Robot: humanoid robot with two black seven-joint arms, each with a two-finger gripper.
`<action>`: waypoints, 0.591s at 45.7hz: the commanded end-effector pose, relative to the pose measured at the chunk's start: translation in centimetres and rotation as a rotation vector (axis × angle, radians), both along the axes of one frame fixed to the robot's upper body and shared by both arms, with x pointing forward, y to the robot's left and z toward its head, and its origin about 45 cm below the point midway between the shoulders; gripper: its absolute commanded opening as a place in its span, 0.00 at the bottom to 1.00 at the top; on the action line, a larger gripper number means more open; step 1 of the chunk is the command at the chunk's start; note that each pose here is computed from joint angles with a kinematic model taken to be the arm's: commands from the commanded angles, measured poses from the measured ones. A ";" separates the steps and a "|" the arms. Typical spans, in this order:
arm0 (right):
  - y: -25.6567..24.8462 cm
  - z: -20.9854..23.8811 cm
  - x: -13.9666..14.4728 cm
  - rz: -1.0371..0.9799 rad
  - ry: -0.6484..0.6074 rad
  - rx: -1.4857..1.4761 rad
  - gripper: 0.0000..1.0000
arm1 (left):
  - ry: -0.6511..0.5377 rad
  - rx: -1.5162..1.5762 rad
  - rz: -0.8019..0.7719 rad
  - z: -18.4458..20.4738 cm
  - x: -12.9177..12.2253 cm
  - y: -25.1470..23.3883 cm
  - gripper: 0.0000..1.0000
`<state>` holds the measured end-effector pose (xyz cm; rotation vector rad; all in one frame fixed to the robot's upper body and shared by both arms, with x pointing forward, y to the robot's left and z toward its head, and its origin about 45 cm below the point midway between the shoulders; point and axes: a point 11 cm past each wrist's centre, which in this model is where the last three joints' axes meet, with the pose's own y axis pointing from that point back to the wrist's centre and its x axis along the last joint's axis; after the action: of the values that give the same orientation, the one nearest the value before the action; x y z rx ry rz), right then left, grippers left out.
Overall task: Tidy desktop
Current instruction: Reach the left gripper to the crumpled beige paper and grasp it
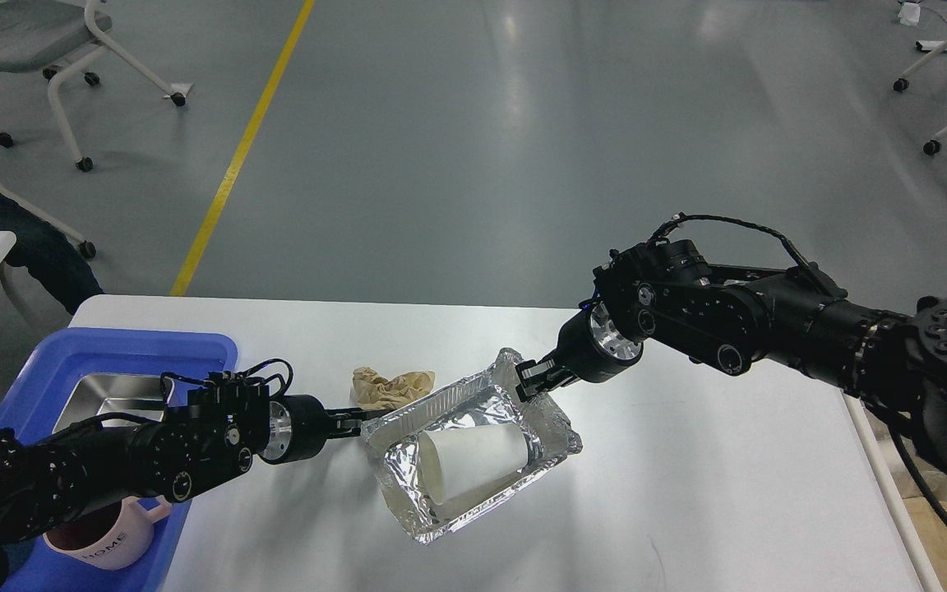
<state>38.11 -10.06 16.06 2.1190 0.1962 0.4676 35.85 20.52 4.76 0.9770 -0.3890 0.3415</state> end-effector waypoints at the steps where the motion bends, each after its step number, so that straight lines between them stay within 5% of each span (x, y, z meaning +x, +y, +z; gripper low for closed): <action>1: 0.0 0.0 0.0 -0.001 -0.002 0.002 0.00 | 0.013 0.000 -0.008 -0.1 -0.1 -0.1 0.36; 11: 0.0 0.0 0.0 -0.001 -0.002 0.002 0.00 | 0.013 -0.003 -0.061 -0.6 -0.4 -0.6 0.00; 20: -0.1 -0.2 -0.1 -0.003 0.002 0.000 0.00 | 0.005 -0.051 -0.115 -0.3 -0.5 -1.9 0.00; 27: -0.3 -0.4 -0.1 -0.007 0.006 -0.003 0.00 | 0.016 -0.018 -0.064 0.4 0.2 2.1 0.00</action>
<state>38.02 -10.18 15.78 2.1210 0.1914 0.4622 35.55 19.54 4.61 0.9134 -0.4256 0.2525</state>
